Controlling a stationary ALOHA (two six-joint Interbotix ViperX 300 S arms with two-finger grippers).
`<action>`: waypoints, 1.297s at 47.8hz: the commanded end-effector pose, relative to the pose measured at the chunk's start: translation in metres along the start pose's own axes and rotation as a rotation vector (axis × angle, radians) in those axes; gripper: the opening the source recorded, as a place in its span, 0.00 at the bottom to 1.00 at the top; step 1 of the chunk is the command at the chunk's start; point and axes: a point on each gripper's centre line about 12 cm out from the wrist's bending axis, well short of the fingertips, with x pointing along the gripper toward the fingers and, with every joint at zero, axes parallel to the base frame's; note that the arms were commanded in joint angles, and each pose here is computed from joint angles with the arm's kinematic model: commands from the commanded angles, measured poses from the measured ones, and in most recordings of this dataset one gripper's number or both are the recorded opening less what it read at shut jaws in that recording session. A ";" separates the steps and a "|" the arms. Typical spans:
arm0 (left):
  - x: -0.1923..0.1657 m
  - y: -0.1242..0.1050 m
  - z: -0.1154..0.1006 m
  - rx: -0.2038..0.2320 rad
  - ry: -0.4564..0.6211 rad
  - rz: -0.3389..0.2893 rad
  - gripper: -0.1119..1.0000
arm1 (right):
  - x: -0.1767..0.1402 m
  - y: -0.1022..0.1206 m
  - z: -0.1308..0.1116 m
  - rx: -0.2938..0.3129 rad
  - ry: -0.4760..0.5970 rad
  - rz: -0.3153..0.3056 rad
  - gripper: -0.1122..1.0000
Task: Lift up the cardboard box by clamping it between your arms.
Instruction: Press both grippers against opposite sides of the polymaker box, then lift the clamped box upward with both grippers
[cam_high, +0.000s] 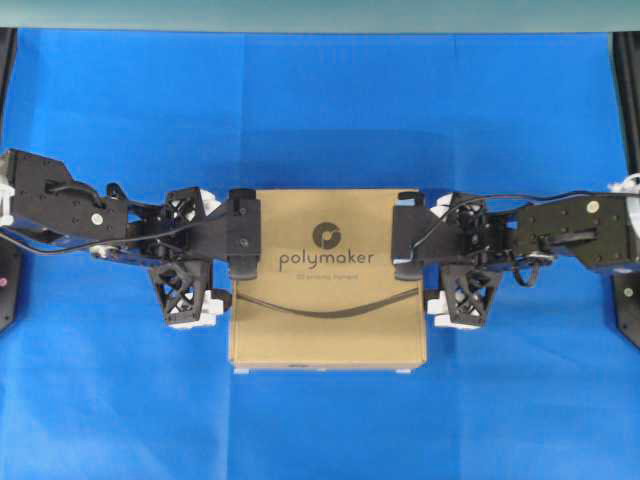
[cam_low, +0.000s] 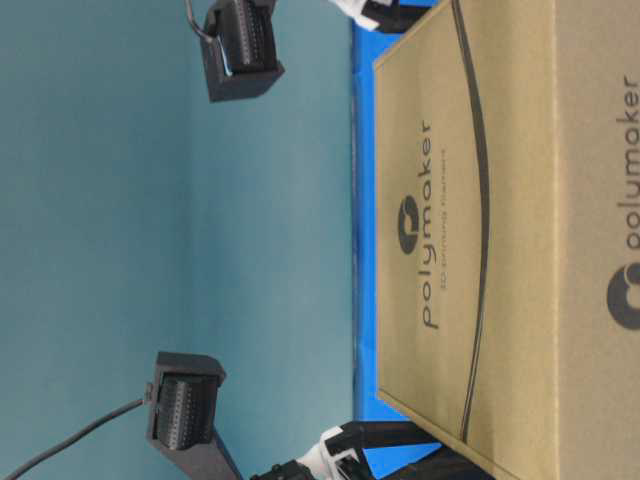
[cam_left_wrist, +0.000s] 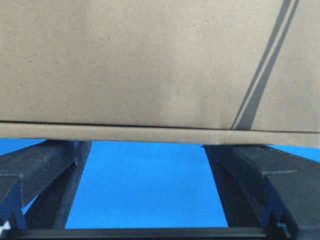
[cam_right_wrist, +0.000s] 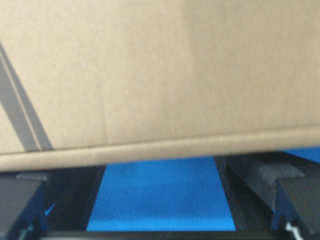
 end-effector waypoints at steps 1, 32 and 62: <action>-0.002 0.001 0.007 -0.001 -0.021 0.001 0.88 | -0.003 0.000 0.021 0.012 -0.063 0.000 0.99; -0.018 0.003 0.023 -0.012 -0.058 0.006 0.88 | -0.019 -0.001 0.036 0.024 -0.081 0.000 0.99; -0.144 0.006 0.096 -0.011 -0.087 0.016 0.88 | -0.148 0.000 0.095 0.021 -0.094 0.006 0.99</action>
